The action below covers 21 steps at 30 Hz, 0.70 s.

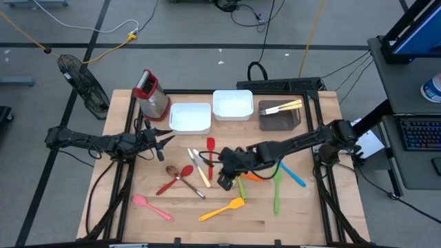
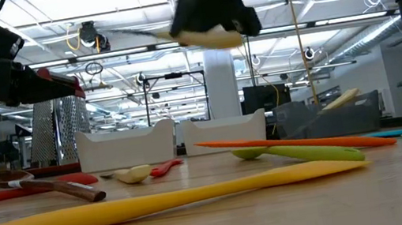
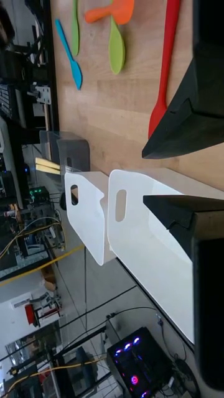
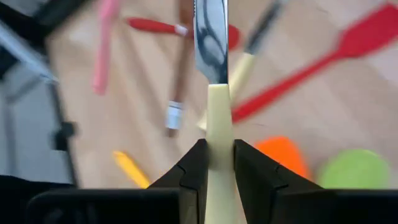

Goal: Pick & Place Kitchen Items
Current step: Put the yellow knife into the black bin

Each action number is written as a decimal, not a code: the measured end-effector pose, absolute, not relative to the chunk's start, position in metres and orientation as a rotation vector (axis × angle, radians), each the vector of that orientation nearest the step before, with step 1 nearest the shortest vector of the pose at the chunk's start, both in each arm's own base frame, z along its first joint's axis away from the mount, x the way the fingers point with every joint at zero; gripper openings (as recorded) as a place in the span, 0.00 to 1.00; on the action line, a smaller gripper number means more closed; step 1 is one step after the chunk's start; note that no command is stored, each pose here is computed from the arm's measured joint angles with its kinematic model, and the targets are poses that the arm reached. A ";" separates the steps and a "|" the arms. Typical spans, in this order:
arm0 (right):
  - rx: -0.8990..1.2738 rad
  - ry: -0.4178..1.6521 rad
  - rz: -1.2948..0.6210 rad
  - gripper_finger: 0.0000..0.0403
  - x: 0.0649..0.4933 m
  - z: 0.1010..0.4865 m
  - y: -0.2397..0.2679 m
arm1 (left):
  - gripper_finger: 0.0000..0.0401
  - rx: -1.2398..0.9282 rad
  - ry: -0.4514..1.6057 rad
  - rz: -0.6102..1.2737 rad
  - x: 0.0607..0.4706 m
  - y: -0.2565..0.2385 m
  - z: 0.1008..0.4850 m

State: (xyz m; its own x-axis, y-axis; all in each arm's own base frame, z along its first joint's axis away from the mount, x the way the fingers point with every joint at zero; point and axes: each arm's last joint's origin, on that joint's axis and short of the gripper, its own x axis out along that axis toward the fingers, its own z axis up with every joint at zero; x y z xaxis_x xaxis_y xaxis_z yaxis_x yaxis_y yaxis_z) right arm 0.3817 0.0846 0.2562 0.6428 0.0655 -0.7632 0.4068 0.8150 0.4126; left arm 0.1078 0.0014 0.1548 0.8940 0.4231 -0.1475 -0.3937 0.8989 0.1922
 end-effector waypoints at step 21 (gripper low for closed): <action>0.160 1.312 -0.644 0.14 0.274 0.307 -0.036 | 0.26 0.157 0.183 0.426 0.108 0.001 0.155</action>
